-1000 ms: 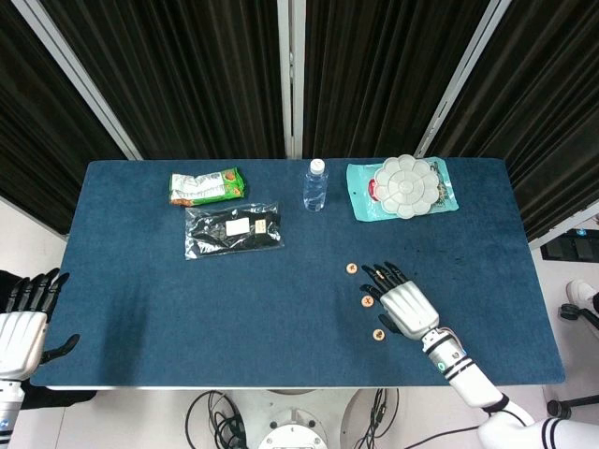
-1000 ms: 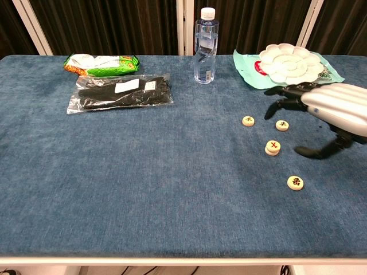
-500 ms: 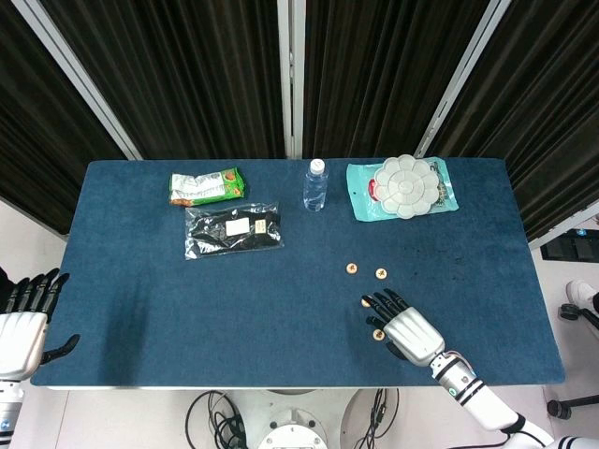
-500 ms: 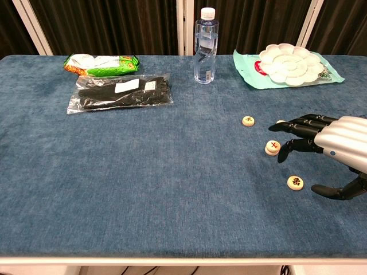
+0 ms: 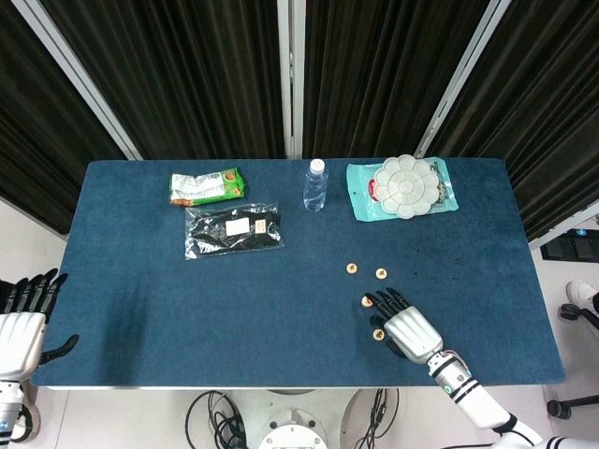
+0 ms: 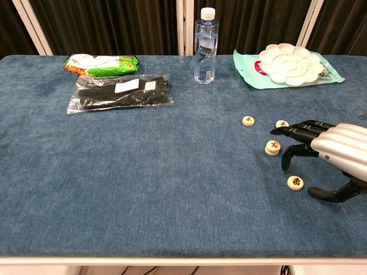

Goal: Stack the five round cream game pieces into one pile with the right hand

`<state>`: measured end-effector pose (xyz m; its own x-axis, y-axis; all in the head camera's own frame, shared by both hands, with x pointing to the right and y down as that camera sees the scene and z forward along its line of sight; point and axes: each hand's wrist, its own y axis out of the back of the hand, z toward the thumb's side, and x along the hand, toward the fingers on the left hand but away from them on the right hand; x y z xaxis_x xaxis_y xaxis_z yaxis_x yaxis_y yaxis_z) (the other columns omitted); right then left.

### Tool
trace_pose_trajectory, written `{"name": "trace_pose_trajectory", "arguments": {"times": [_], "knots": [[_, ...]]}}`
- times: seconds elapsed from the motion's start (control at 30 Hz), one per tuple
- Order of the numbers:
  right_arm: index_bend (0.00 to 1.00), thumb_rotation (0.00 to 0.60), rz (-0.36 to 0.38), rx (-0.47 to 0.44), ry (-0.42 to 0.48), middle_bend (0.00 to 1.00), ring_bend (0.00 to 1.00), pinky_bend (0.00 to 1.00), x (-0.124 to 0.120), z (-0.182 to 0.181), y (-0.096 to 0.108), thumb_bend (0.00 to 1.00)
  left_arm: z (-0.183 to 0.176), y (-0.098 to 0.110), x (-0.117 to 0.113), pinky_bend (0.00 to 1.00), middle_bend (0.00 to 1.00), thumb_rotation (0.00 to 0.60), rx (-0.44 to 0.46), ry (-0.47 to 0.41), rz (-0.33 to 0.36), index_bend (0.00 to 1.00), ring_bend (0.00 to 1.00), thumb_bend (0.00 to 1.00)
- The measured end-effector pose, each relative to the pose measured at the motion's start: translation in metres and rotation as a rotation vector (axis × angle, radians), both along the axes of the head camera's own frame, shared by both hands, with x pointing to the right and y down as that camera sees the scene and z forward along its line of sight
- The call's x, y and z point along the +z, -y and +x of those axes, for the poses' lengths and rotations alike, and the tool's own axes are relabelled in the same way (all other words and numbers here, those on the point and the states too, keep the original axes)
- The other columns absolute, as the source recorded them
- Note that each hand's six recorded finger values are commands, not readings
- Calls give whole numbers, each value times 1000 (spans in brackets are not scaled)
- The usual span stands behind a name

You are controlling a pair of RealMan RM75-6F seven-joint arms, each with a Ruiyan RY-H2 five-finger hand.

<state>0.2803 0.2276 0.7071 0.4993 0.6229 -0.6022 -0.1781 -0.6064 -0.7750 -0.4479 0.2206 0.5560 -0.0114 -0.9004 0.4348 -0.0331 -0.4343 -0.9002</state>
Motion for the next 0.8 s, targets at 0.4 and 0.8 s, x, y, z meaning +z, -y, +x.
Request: {"name": "trace_pose_trajectory", "arguments": {"times": [0.4,0.8], "knots": [[454,600,-7,9,2,0,0,0,3,-1,-1,273,0,0,0,0,0,600,-4,-2,-3,41,0,191],[526,600,-4,12,10,3,0,0,4,-4,0,283,-1,0,-1,0,0,600,-3,-5,0,42,0,190]]}}
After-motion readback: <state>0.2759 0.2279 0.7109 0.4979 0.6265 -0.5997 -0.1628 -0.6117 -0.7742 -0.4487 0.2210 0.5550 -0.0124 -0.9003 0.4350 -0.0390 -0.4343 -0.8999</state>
